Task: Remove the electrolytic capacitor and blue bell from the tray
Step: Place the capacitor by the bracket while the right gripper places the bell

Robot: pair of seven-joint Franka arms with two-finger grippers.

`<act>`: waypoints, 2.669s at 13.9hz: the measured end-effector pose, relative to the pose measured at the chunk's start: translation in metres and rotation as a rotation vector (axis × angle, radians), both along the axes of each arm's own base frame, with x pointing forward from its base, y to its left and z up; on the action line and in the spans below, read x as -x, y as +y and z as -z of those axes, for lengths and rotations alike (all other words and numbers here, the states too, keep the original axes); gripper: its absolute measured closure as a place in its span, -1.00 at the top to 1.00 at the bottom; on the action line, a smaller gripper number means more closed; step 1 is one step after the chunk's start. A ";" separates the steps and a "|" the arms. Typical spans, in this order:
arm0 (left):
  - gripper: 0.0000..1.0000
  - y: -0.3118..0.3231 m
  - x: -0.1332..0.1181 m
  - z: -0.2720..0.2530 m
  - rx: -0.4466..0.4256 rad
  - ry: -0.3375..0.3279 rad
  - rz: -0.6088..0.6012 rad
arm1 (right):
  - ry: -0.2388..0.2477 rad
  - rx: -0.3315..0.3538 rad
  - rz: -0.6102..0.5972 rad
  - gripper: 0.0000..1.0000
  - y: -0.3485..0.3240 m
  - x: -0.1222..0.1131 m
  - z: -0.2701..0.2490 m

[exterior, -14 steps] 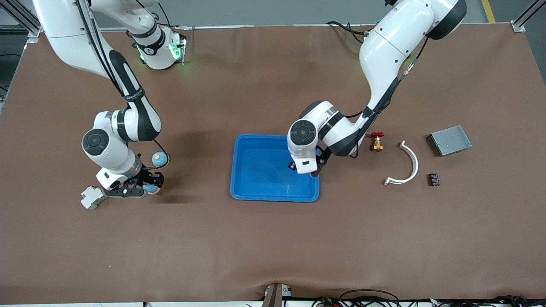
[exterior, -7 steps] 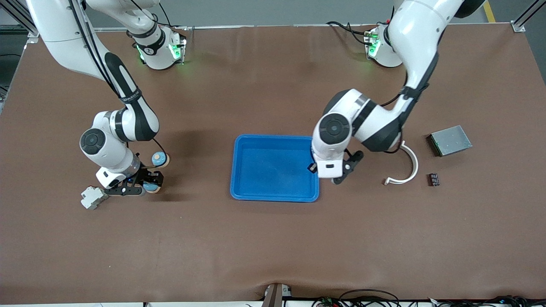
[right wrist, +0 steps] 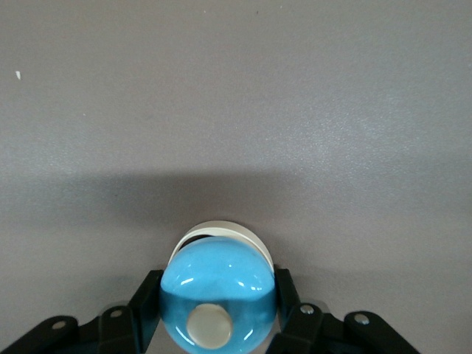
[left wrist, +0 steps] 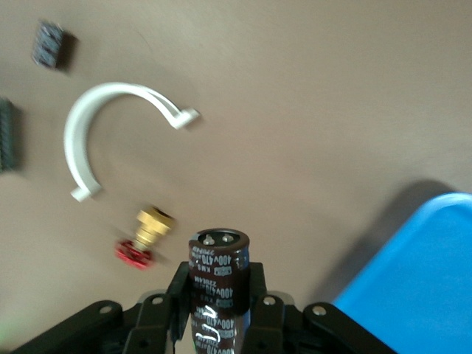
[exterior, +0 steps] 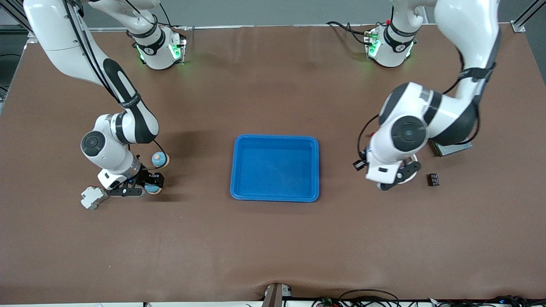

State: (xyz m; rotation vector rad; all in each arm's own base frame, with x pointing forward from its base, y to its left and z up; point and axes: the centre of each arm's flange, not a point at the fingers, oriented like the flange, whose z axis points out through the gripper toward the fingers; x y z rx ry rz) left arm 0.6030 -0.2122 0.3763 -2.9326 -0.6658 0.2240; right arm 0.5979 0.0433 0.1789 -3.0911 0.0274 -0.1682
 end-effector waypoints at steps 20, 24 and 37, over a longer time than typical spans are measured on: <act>-0.31 0.128 0.067 0.122 0.096 -0.078 0.486 | -0.016 -0.002 0.009 0.31 -0.011 -0.002 0.001; -0.31 0.131 0.066 0.144 0.104 -0.060 0.496 | -0.017 -0.003 0.006 0.31 -0.009 -0.002 0.001; -0.31 0.152 0.046 0.173 0.106 -0.065 0.497 | -0.006 -0.009 0.007 0.98 -0.006 0.000 0.010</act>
